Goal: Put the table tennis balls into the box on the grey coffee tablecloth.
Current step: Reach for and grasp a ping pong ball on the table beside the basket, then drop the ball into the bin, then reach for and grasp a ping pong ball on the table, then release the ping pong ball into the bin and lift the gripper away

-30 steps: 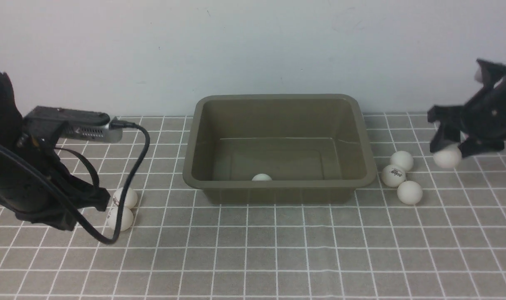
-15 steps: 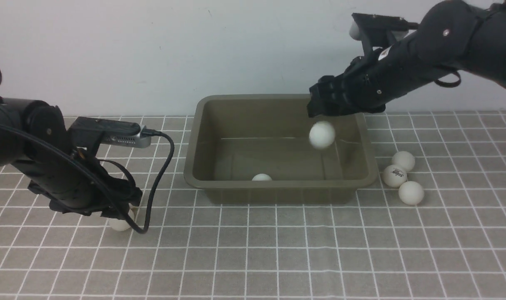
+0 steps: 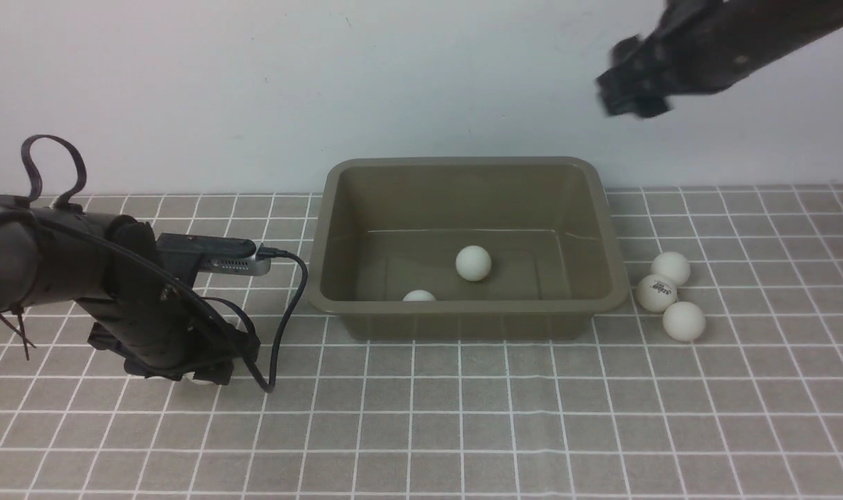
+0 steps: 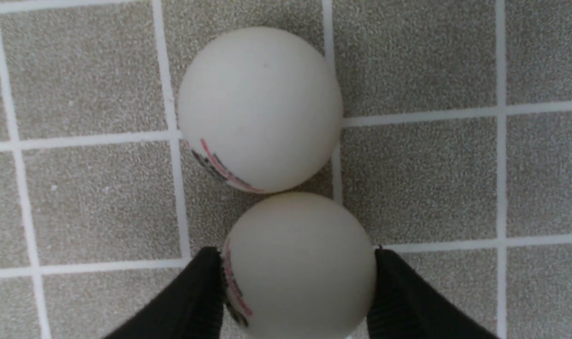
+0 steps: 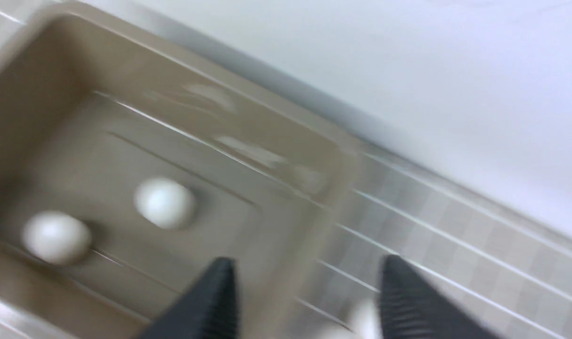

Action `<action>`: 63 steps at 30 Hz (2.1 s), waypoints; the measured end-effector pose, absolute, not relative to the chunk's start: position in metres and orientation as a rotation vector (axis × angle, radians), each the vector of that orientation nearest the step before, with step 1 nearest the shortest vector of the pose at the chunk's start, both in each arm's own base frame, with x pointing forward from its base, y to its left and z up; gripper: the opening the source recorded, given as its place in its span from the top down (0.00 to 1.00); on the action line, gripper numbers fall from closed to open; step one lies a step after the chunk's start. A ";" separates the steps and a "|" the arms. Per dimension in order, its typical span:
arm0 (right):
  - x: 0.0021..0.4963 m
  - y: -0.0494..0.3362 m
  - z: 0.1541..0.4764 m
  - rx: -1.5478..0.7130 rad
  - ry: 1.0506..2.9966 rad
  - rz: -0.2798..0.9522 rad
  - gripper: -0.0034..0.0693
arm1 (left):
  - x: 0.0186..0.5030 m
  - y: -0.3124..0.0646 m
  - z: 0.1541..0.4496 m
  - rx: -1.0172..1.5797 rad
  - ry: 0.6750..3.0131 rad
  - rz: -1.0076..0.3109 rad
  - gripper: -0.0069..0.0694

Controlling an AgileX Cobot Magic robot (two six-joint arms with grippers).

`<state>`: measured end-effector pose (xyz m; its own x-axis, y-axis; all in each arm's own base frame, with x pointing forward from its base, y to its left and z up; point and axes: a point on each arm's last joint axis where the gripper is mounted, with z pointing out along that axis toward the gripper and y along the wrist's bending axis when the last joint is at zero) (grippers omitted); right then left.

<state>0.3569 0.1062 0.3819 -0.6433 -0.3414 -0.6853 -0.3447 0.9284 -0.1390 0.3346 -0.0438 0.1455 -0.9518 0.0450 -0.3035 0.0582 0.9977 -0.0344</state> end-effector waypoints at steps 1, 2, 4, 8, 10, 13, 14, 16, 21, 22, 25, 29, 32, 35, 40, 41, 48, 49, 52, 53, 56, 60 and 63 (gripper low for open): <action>0.354 0.097 0.384 -0.476 2.345 -0.047 0.60 | 0.334 -0.044 0.145 0.075 2.839 -0.061 0.45; 0.353 0.086 0.383 -0.455 2.377 -0.090 0.66 | 0.333 -0.044 0.145 0.077 2.848 -0.060 0.45; 0.353 0.061 0.381 -0.364 2.451 -0.143 0.81 | 0.330 -0.043 0.146 0.080 2.879 -0.057 0.45; 0.351 0.001 0.364 -0.065 2.603 -0.136 0.96 | 0.315 -0.043 0.168 0.063 2.940 -0.076 0.45; 0.348 -0.020 0.350 0.046 2.657 -0.078 0.97 | 0.308 -0.046 0.192 0.067 2.892 -0.110 0.45; 0.343 -0.030 0.328 0.137 2.723 0.006 0.97 | 0.302 -0.056 0.221 0.106 2.821 -0.159 0.45; 0.341 -0.030 0.316 0.157 2.750 0.043 0.97 | 0.301 -0.061 0.231 0.124 2.784 -0.185 0.45; 0.338 -0.027 0.303 0.172 2.773 0.079 0.96 | 0.301 -0.069 0.245 0.147 2.744 -0.221 0.45; 0.338 0.005 0.261 0.023 2.746 0.159 0.81 | 0.320 -0.114 0.291 0.300 2.625 -0.339 0.45; 0.339 0.008 0.258 0.001 2.736 0.159 0.78 | 0.324 -0.120 0.291 0.327 2.621 -0.341 0.45; 0.346 0.022 0.244 -0.078 2.711 0.157 0.61 | 0.343 -0.140 0.294 0.400 2.590 -0.350 0.45; 0.356 0.031 0.231 -0.110 2.699 0.155 0.41 | 0.366 -0.160 0.283 0.456 2.614 -0.356 0.45; 0.365 0.034 0.208 -0.117 2.728 0.151 0.24 | 0.391 -0.175 0.259 0.485 2.687 -0.355 0.41; 0.373 0.035 0.184 -0.115 2.757 0.147 0.19 | 0.406 -0.182 0.243 0.502 2.750 -0.350 0.26; 0.381 0.036 0.161 -0.084 2.767 0.159 0.27 | 0.415 -0.186 0.248 0.494 2.768 -0.355 0.19; 0.382 0.036 0.157 -0.082 2.774 0.159 0.31 | 0.415 -0.186 0.252 0.496 2.766 -0.354 0.20; 0.375 0.035 0.168 -0.135 2.798 0.128 0.46 | 0.414 -0.155 0.314 0.484 2.687 -0.207 0.84; 0.373 0.035 0.174 -0.141 2.797 0.125 0.46 | 0.413 -0.149 0.319 0.474 2.685 -0.187 0.86; 0.359 0.033 0.217 -0.162 2.733 0.118 0.46 | 0.415 -0.111 0.334 0.378 2.681 -0.105 0.91; 0.354 0.033 0.235 -0.159 2.693 0.125 0.46 | 0.415 -0.103 0.335 0.353 2.682 -0.095 0.92; 0.340 0.037 0.288 -0.073 2.474 0.222 0.46 | 0.411 -0.061 0.329 0.212 2.737 -0.067 0.92; 0.336 0.048 0.316 -0.036 2.304 0.358 0.46 | 0.394 -0.025 0.305 0.078 2.851 -0.090 0.92; 0.343 0.063 0.315 -0.094 2.294 0.419 0.46 | 0.381 -0.016 0.279 0.014 2.927 -0.127 0.92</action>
